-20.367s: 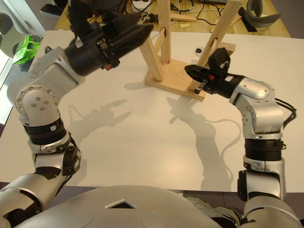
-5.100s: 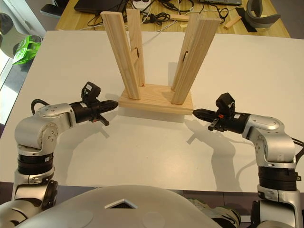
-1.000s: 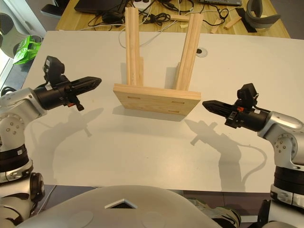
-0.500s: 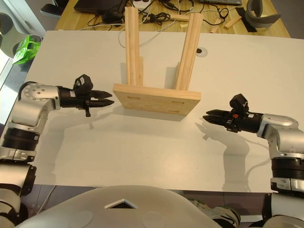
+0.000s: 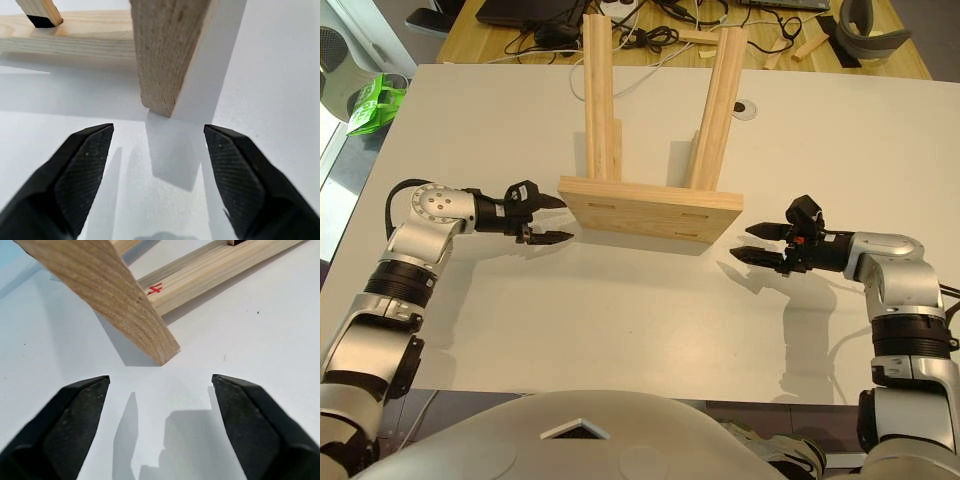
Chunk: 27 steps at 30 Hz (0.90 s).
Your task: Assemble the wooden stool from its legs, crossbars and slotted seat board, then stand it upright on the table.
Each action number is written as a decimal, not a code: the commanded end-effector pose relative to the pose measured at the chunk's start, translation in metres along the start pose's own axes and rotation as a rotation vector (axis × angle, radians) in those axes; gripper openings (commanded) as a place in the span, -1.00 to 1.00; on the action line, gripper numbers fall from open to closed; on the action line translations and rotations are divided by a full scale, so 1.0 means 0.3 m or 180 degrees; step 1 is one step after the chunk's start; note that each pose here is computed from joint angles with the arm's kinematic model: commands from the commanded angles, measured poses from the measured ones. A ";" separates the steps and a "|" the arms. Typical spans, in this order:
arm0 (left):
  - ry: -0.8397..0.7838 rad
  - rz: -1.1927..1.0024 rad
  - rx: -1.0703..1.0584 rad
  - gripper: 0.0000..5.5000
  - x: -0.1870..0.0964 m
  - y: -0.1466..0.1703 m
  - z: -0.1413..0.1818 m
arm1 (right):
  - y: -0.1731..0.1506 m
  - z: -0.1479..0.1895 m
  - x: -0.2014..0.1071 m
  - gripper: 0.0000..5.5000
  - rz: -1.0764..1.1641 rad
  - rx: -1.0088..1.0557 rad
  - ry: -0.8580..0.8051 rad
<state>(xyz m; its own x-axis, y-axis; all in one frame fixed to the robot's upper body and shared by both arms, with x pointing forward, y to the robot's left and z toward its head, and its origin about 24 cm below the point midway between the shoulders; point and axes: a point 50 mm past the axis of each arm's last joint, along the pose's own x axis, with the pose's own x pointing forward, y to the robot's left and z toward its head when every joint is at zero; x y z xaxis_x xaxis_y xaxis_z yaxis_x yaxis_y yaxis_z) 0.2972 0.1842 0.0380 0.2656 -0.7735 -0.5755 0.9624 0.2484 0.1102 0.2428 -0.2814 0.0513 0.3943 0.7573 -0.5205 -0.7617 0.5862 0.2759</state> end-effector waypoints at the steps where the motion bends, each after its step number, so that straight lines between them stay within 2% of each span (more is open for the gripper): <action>1: 0.0050 -0.0030 0.0107 0.47 0.028 0.009 0.012 | -0.028 0.030 0.037 0.54 -0.0133 -0.0433 0.0081; 6: 0.0055 -0.0035 0.0087 0.49 0.063 0.027 0.022 | -0.056 0.038 0.084 0.54 -0.0115 -0.0936 0.0200; 21: -0.0071 -0.0129 -0.0164 0.49 0.097 0.020 0.014 | -0.045 0.013 0.203 0.54 0.0161 -0.1197 0.0188; 27: -0.0121 -0.0121 -0.0182 0.49 0.101 0.019 0.019 | -0.042 0.033 0.230 0.54 0.0104 -0.1425 -0.0034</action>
<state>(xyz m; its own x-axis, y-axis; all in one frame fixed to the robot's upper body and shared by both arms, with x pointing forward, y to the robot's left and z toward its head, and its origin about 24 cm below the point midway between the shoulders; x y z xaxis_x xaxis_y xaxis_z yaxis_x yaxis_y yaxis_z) 0.3111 0.1615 0.0260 0.2347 -0.7955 -0.5586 0.9673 0.2480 0.0531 0.2793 -0.2401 0.0175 0.3683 0.7748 -0.5139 -0.9154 0.3989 -0.0547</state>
